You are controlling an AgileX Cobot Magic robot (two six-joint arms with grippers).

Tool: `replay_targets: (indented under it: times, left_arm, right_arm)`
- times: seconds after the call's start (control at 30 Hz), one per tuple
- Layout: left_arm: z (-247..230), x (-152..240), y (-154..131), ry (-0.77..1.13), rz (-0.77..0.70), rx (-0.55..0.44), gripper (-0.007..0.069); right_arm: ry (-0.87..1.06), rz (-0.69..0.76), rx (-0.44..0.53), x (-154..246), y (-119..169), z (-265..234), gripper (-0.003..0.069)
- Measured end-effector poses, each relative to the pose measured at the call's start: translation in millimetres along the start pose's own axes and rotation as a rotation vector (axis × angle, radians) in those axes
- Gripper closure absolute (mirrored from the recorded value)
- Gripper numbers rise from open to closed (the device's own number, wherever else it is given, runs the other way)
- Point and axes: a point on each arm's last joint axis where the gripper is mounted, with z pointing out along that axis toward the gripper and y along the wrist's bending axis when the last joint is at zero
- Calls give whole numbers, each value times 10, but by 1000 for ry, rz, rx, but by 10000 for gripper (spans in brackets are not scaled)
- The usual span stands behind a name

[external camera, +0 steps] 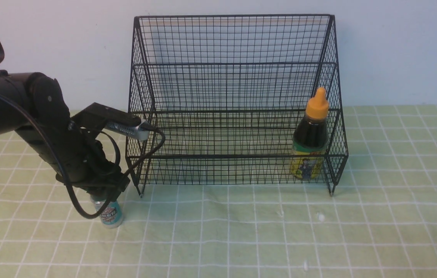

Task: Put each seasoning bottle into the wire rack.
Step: Use the left arm to grab the condiment bottle closest to it, then use the left arm to put the condiment bottle back on the shelf

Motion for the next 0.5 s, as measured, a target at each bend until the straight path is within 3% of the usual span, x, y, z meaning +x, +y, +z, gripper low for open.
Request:
replay_targets:
  times: [0.17,0.5]
  left_arm:
    - [-360,-5,-51,56,15,30,296]
    - [-1758,-102,-245,-251,48,33,296]
  right_arm:
    - [0,0,0,0,0,0,673]
    - [0,0,0,0,0,0,673]
